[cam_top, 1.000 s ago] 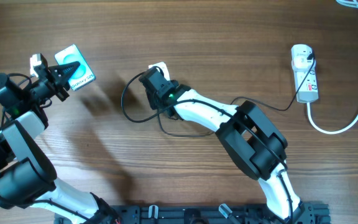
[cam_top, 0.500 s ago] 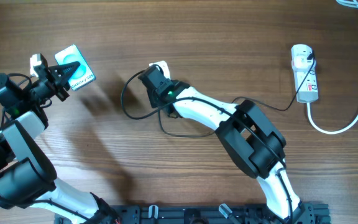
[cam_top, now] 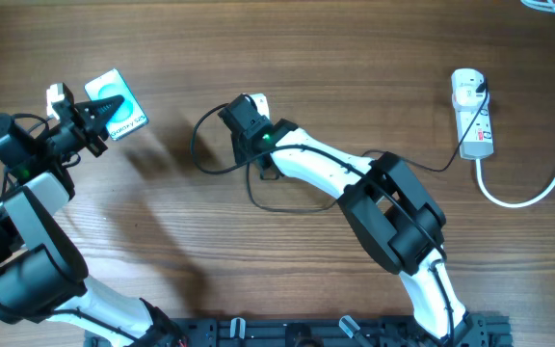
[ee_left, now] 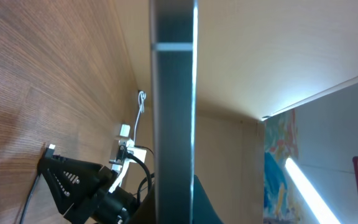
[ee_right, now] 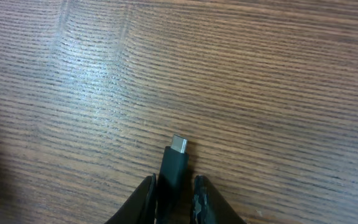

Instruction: Plug charger to phone and switch on socket

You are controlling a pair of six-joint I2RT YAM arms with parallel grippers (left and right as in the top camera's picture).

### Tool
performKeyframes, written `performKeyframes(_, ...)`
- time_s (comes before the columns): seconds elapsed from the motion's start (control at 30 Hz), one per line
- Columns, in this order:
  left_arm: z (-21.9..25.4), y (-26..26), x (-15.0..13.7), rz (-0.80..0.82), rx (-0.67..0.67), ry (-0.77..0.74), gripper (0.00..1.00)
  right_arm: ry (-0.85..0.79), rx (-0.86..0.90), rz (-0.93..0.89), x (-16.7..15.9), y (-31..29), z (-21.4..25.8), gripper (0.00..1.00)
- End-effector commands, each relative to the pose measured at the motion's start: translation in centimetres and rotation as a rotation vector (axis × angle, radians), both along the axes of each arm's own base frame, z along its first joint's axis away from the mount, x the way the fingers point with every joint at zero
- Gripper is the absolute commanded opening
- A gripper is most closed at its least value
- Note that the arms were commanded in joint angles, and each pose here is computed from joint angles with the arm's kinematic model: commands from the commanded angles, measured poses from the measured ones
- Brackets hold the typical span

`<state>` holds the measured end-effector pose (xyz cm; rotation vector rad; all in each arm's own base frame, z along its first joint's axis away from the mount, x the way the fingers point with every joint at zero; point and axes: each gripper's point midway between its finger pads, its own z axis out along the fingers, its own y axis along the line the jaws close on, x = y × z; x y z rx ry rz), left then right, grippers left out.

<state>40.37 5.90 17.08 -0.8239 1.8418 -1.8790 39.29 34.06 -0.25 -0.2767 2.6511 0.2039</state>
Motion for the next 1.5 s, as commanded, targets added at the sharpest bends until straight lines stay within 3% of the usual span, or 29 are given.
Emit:
performKeyframes(0.0, 0.6, 0.0, -0.1, -0.033, 0.023, -0.047, 0.04, 0.203, -0.022, 0.018, -4.1, -0.9, -5.6, 0.23)
performKeyframes(0.17, 0.6, 0.0, -0.1, -0.033, 0.024, -0.047, 0.04, 0.224, 0.000, 0.016, -4.4, -0.6, -5.6, 0.22)
performKeyframes(0.23, 0.6, 0.0, -0.1, -0.033, 0.024, -0.047, 0.04, 0.241, 0.012, 0.010, -4.7, -0.4, -5.7, 0.13)
performKeyframes(0.4, 0.6, 0.0, -0.1, -0.033, 0.024, -0.048, 0.04, 0.278, 0.036, -0.008, -5.3, -0.2, -5.7, 0.05)
performKeyframes(0.57, 0.6, 0.0, -0.2, -0.036, 0.023, -0.048, 0.04, 0.327, 0.102, 0.036, -6.0, 1.2, -5.2, 0.04)
performKeyframes(0.9, 0.9, -0.8, -0.8, -0.094, 0.012, -0.056, 0.04, 0.361, 0.519, 0.396, -6.5, 5.2, 6.3, 0.04)
performKeyframes(1.13, 1.2, -4.8, -0.8, -0.211, 0.025, -0.090, 0.04, 0.382, 0.673, 0.481, -7.3, 3.6, 10.8, 0.04)
performKeyframes(1.47, 1.3, -12.3, 0.3, -0.317, 0.055, -0.121, 0.04, 0.369, 0.772, 0.466, -9.0, -1.5, 13.9, 0.04)
